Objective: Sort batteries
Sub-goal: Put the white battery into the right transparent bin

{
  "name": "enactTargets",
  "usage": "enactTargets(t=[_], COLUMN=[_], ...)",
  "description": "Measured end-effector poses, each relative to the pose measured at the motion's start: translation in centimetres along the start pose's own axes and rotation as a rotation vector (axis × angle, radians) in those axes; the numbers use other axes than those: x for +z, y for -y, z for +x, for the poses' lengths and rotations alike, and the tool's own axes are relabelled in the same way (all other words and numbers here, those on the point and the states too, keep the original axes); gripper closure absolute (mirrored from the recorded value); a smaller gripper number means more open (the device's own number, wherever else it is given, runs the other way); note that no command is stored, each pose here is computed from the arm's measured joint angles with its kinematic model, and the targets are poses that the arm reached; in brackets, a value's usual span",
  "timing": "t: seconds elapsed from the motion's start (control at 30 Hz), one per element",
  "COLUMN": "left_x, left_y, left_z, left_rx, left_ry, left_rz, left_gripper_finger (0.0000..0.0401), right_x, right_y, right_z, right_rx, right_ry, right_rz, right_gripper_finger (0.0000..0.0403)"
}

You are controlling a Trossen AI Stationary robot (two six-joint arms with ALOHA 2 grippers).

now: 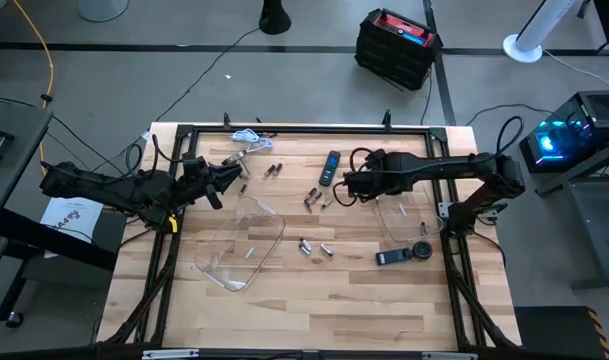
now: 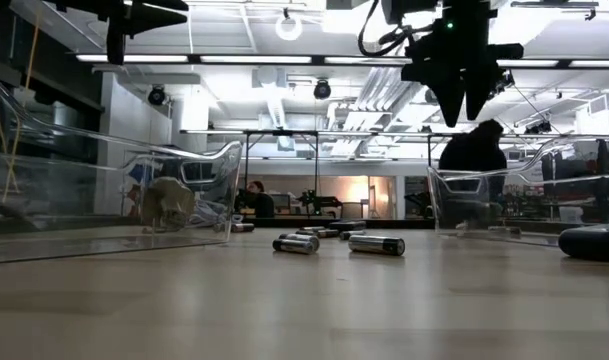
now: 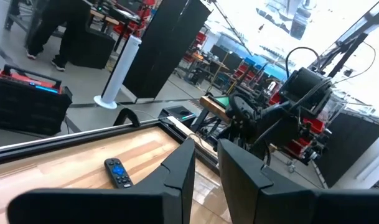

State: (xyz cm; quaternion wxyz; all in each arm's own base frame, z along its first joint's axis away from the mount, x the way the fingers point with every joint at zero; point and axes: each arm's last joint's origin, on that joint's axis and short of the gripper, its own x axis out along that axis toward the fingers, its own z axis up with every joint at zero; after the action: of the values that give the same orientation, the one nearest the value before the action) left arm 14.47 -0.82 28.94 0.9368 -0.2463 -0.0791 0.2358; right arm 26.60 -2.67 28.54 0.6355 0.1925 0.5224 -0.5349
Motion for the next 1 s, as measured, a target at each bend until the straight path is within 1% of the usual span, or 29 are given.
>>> enactTargets(t=[0.03,0.1,0.2,0.27,0.37,0.43,0.53,0.63,0.7,0.73,0.83,1.0], left_x=[0.0,0.0,0.0,0.0,0.0,0.0,0.0,0.0,0.0,0.0,0.0,-0.1], left_y=[0.0,0.0,0.0,0.0,0.0,0.0,0.0,0.0,0.0,0.0,0.0,0.0], left_z=[0.0,0.0,0.0,0.0,0.0,0.0,0.0,0.0,0.0,0.0,0.0,0.0], left_rx=[0.000,0.000,0.000,0.000,-0.002,-0.002,-0.002,-0.001,-0.001,-0.001,-0.001,0.005], left_ry=[0.000,0.000,-0.001,-0.001,-0.002,-0.002,-0.003,-0.002,-0.002,-0.003,-0.003,-0.004], left_rz=[0.000,0.001,0.002,0.003,0.003,0.003,0.003,0.004,0.004,0.004,0.005,0.007], left_gripper_finger=[0.0336,0.0336,0.0336,0.0336,0.0336,0.0336,0.0336,0.0336,0.0336,0.0336,0.0336,0.0336], right_x=[0.1,0.8,2.0,2.8,3.5,3.9,4.3,4.2,4.0,3.9,3.6,3.0], right_y=[-0.3,-1.5,-3.7,-5.1,-6.5,-7.5,-9.1,-10.3,-11.0,-11.3,-12.4,-13.7], right_z=[0.0,-0.2,-0.2,0.6,3.4,5.4,7.9,9.4,10.3,10.7,11.6,13.1], right_rx=[0.025,0.147,0.345,0.413,0.394,0.383,0.445,0.494,0.502,0.512,0.541,0.541], right_ry=[0.013,0.071,0.134,0.132,0.075,0.040,0.023,0.051,0.072,0.076,0.102,0.100], right_rz=[0.000,-0.010,-0.098,-0.178,-0.337,-0.468,-0.727,-0.992,-1.133,-1.184,-1.264,-1.296], right_gripper_finger=[0.0192,0.0186,0.0184,0.0183,0.0183,0.0183,0.0183,0.0183,0.0183,0.0183,0.0183,0.0184])
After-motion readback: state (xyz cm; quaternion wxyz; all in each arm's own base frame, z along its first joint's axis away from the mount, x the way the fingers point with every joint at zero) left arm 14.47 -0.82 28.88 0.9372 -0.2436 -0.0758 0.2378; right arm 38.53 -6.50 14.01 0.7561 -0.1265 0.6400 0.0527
